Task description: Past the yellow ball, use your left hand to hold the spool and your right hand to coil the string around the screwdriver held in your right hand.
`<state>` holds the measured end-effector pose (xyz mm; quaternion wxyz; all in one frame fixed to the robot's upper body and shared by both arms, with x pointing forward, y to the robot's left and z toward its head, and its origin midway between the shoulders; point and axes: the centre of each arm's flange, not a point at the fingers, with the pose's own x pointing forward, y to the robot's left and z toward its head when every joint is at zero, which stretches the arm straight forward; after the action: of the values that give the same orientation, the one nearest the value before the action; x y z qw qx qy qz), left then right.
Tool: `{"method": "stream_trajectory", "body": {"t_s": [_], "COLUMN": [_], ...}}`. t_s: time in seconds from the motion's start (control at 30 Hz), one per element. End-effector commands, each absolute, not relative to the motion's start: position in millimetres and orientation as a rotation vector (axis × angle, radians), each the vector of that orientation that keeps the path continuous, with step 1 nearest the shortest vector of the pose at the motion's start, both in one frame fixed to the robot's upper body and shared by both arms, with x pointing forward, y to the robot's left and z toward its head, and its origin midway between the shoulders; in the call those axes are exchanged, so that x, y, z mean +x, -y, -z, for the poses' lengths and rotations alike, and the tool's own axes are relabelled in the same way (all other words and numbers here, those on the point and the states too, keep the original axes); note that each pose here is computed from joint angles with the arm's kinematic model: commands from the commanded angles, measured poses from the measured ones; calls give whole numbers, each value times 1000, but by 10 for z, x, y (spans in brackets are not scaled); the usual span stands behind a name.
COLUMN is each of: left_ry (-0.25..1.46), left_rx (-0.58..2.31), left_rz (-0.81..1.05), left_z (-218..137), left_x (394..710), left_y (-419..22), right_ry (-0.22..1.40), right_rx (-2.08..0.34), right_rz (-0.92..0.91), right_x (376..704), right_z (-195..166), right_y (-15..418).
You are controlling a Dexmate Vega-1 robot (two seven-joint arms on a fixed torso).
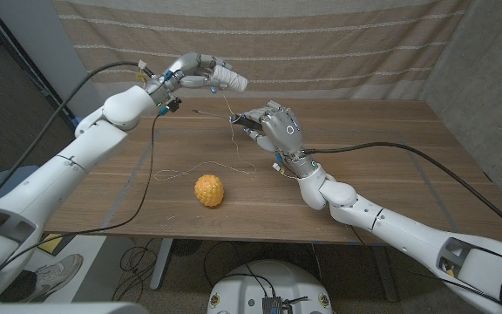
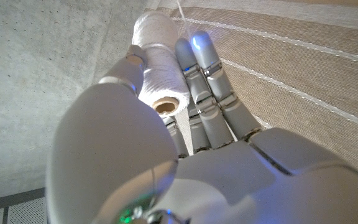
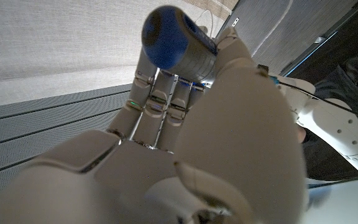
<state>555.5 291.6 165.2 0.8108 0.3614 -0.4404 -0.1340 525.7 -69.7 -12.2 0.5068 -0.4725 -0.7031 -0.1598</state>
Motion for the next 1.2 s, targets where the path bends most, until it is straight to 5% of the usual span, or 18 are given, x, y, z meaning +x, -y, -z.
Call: {"method": "stream_trajectory", "body": {"t_s": [0.03,1.2], "left_ry": [889,896], "left_rx": [781,819], "left_rz": [213,400], "left_z": [-1412,-1079], "left_x": [5478,5284], "left_y": [-3165,-2880], "right_ry": [1636,1355], "right_rx": [-1062,-1135], "right_rz": [492,681], "right_x": [5296,5714], "right_z": [-4,-292], "right_y": [916,1371]}}
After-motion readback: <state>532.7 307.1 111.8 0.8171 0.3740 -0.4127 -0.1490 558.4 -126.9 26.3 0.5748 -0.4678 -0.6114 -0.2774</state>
